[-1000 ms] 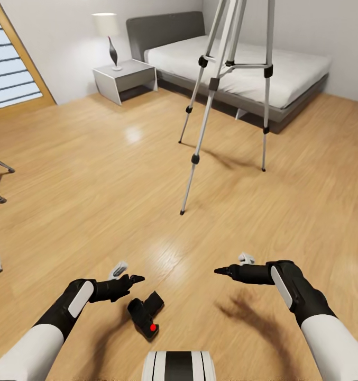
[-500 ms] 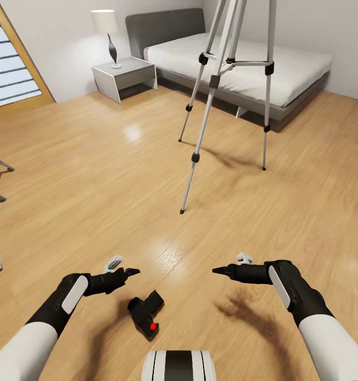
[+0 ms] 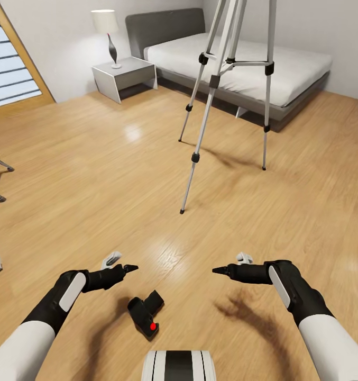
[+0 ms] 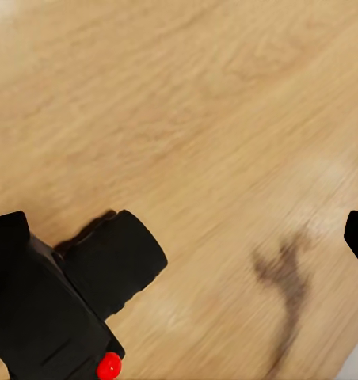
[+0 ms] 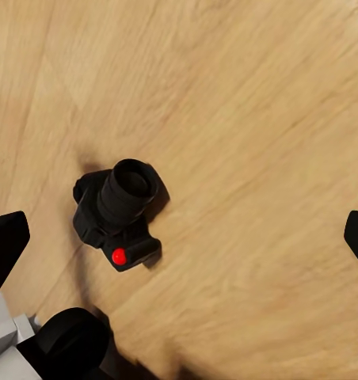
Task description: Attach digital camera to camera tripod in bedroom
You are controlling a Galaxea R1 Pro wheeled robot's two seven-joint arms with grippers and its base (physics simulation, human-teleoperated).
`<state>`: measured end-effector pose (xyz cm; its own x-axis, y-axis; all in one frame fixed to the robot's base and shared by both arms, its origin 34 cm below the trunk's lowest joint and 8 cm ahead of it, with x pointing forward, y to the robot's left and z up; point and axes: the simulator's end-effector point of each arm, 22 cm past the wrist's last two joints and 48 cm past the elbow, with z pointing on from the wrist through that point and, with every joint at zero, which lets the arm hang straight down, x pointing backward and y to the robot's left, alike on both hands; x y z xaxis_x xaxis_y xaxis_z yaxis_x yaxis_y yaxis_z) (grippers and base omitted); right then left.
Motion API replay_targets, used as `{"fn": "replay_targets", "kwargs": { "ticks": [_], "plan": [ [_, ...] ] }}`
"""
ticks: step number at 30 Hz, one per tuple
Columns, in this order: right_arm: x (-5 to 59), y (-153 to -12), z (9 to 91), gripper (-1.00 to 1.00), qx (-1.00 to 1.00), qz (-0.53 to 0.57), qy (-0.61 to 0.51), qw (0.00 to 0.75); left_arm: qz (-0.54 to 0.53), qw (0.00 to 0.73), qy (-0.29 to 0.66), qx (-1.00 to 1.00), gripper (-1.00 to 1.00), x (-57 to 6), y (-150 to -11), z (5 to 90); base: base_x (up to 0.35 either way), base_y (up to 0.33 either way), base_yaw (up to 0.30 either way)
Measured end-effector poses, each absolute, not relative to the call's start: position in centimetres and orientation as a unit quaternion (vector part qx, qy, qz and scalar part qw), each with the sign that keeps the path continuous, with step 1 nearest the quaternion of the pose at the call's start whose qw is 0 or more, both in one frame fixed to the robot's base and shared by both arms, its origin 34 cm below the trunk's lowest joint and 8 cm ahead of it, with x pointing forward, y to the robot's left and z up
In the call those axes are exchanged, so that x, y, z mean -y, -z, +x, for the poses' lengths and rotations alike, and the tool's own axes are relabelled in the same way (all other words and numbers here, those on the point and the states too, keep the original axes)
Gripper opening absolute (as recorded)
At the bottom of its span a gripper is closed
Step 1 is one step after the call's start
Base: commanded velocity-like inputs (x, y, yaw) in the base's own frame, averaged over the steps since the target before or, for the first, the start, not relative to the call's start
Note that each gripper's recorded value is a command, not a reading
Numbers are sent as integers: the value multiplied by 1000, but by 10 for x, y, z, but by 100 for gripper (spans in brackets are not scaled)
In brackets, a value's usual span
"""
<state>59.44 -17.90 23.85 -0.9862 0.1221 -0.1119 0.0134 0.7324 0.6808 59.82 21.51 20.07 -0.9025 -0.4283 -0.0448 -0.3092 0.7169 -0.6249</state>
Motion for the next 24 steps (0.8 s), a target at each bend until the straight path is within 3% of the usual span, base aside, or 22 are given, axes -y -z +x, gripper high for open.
{"fn": "replay_targets", "kwargs": {
  "ticks": [15, 17, 24],
  "plan": [
    [179, -250, 606, 100, -924, 31, -369, 91, -209, 94, 298, -927, 100, -250, -197, 594, 0, 0, 0],
    [177, -264, 618, 100, -922, 20, -371, 111, -213, 102, 246, -940, 100, -323, -197, 590, 0, 0, 0],
    [171, -289, 639, 100, -916, -1, -375, 146, -214, 99, 243, -941, 100, -328, -197, 588, 0, 0, 0]
  ]
}}
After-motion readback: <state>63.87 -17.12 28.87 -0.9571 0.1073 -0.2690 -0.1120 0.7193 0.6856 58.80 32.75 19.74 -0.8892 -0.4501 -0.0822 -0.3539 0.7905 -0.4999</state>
